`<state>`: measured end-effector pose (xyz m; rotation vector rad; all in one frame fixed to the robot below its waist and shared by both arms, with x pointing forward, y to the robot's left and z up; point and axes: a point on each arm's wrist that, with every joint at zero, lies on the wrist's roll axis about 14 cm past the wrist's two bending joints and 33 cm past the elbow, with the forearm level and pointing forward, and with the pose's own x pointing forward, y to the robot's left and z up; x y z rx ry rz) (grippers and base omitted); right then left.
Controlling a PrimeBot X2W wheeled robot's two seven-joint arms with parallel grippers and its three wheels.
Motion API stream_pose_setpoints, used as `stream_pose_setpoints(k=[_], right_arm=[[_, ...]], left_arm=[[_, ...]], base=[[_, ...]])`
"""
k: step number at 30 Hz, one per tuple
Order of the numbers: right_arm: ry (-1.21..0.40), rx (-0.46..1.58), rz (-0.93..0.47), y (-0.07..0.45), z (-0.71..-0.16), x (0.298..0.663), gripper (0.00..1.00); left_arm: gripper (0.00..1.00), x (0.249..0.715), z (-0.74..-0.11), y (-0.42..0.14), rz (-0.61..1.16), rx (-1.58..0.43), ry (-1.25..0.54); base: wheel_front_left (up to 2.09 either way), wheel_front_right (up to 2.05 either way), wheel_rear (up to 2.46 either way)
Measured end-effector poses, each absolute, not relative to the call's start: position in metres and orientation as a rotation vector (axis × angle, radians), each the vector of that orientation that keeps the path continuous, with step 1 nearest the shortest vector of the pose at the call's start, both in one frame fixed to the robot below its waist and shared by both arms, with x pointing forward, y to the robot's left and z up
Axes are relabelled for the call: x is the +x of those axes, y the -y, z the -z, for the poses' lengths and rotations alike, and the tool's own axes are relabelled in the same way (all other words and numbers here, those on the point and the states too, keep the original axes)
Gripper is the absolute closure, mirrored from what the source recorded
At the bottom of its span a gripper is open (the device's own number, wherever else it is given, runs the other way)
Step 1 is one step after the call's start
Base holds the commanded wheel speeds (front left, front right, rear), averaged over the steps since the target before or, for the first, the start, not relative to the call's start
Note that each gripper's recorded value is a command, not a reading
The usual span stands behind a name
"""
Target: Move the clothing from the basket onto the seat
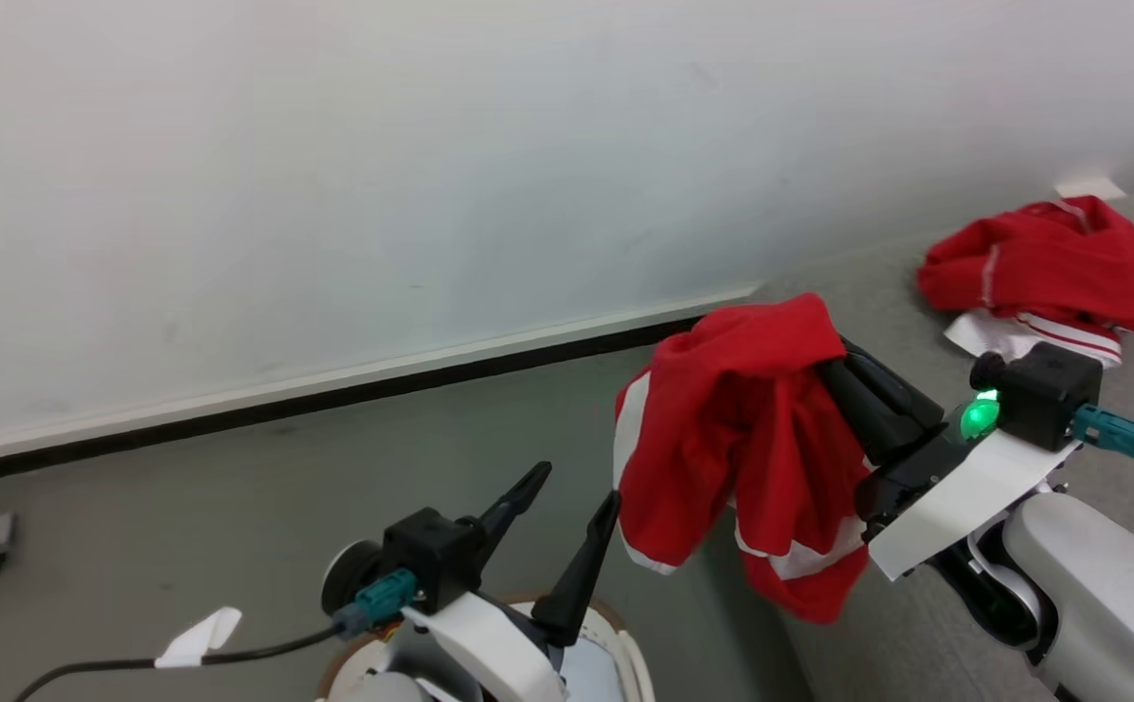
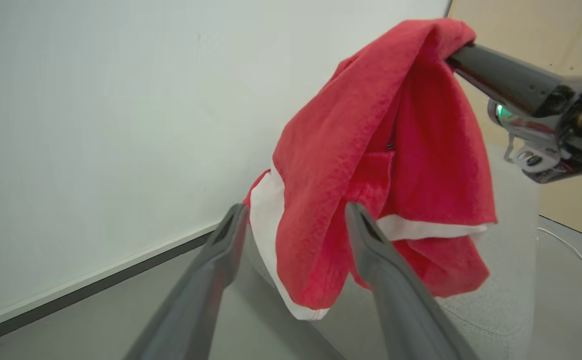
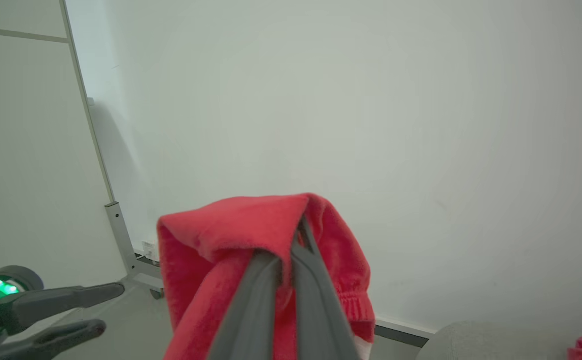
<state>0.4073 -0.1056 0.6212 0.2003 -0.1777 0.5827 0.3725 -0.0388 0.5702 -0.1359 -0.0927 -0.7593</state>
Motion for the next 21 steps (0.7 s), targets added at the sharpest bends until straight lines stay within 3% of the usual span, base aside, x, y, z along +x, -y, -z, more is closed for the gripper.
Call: stream_pose_setpoints(k=[12,21], right_arm=[[0.180,0.216,-0.341,0.191,-0.610,0.391,1.00],[0.237,0.191,-0.135,0.262,-0.621,0.428,1.00]], left_arm=[[0.00,0.368,-0.558,0.099,0.940,-0.157,0.053],[0.00,0.397,-0.552,0.121,1.008,-0.142,0.059]], base=[[0.00,0.00,0.00],[0.00,0.00,0.00]])
